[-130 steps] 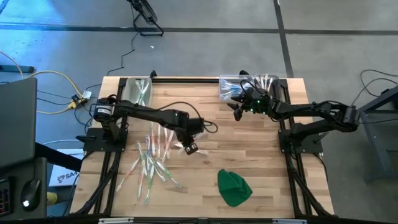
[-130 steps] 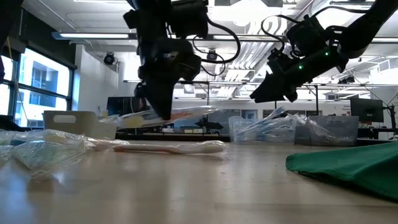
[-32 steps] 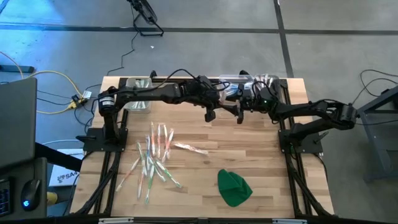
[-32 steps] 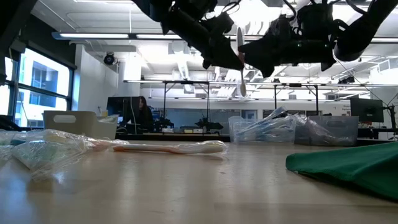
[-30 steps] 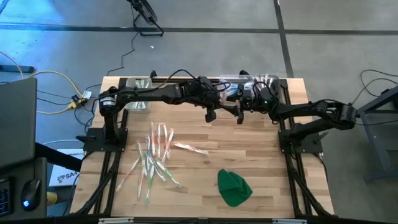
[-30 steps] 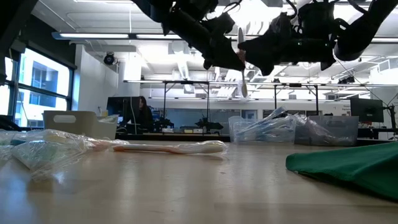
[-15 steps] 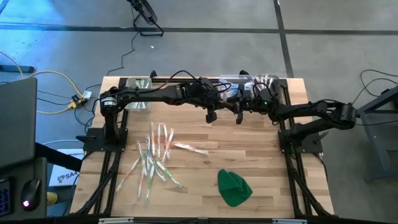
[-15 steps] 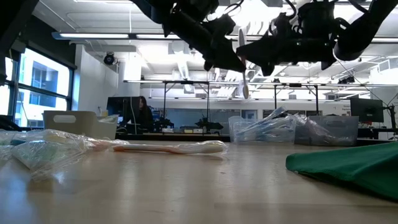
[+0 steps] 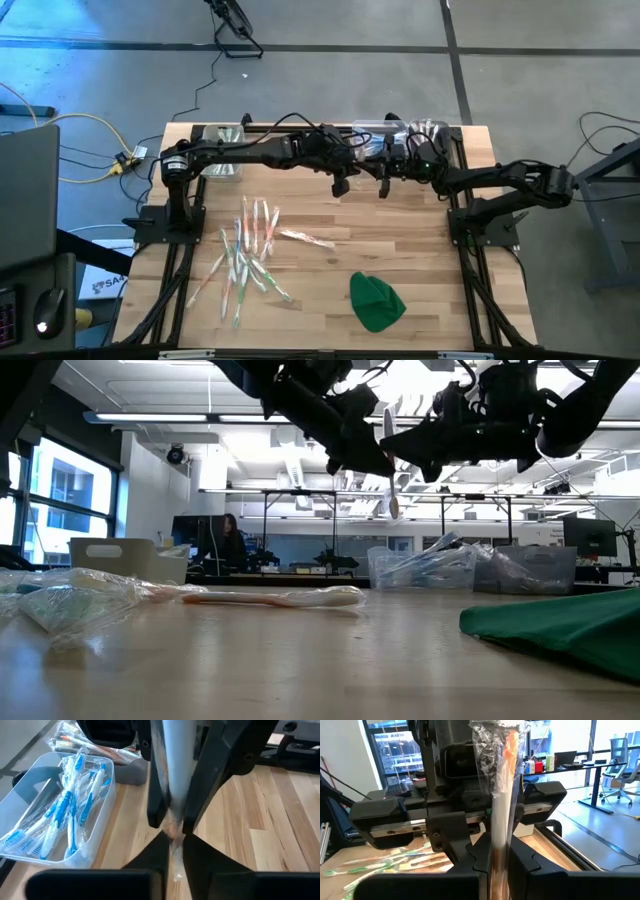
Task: Pick & Place Toothbrushes
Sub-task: Put the orange toothbrush into the black bin
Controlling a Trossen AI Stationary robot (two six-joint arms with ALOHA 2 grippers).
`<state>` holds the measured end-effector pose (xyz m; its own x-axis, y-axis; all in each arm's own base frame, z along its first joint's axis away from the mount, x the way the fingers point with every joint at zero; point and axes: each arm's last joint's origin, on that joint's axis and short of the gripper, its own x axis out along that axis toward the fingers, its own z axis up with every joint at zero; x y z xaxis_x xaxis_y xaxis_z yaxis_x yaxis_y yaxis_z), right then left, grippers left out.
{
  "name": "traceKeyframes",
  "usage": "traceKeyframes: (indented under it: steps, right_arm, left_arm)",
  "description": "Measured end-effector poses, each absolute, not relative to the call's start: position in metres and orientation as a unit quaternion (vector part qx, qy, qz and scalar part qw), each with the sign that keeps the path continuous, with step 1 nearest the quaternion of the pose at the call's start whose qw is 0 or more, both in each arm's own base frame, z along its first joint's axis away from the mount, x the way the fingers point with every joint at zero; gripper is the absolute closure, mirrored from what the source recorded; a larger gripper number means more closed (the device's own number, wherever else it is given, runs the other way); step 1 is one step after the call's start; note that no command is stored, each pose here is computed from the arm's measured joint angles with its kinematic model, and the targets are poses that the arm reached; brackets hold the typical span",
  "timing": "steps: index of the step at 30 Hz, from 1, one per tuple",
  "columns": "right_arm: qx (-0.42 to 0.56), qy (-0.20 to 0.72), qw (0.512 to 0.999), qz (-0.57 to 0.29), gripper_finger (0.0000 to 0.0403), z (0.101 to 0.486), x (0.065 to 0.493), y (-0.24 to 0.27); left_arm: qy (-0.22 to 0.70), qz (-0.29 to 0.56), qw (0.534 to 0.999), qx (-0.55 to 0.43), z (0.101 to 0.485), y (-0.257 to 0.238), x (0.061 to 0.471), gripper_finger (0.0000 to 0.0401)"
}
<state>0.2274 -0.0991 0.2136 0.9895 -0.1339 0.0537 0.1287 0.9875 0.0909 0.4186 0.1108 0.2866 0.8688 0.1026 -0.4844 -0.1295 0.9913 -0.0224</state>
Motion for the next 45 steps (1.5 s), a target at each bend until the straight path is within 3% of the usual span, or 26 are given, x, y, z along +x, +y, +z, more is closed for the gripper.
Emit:
traceKeyframes:
  steps: [6, 11, 23, 37, 45]
  right_arm:
    - [0.045, -0.027, 0.996, -0.066, 0.0381, 0.213, 0.227, -0.099]
    - [0.045, -0.027, 0.996, -0.066, 0.0381, 0.213, 0.227, -0.099]
    - [0.047, -0.011, 0.996, -0.072, 0.0381, 0.21, 0.227, -0.101]
    - [0.051, 0.026, 0.988, -0.147, 0.0381, 0.219, 0.202, -0.116]
    - [0.042, 0.06, 0.964, -0.257, 0.0381, 0.227, 0.179, -0.119]
  left_arm:
    - [0.248, 0.064, 0.966, -0.021, 0.287, 0.111, 0.418, 0.028]
    - [0.247, 0.062, 0.967, -0.014, 0.288, 0.111, 0.418, 0.0246]
    - [0.269, 0.061, 0.961, -0.001, 0.285, 0.113, 0.416, 0.0241]
    - [0.266, 0.062, 0.962, 0.019, 0.282, 0.119, 0.404, 0.024]
    - [0.226, 0.068, 0.971, 0.037, 0.291, 0.124, 0.378, 0.024]
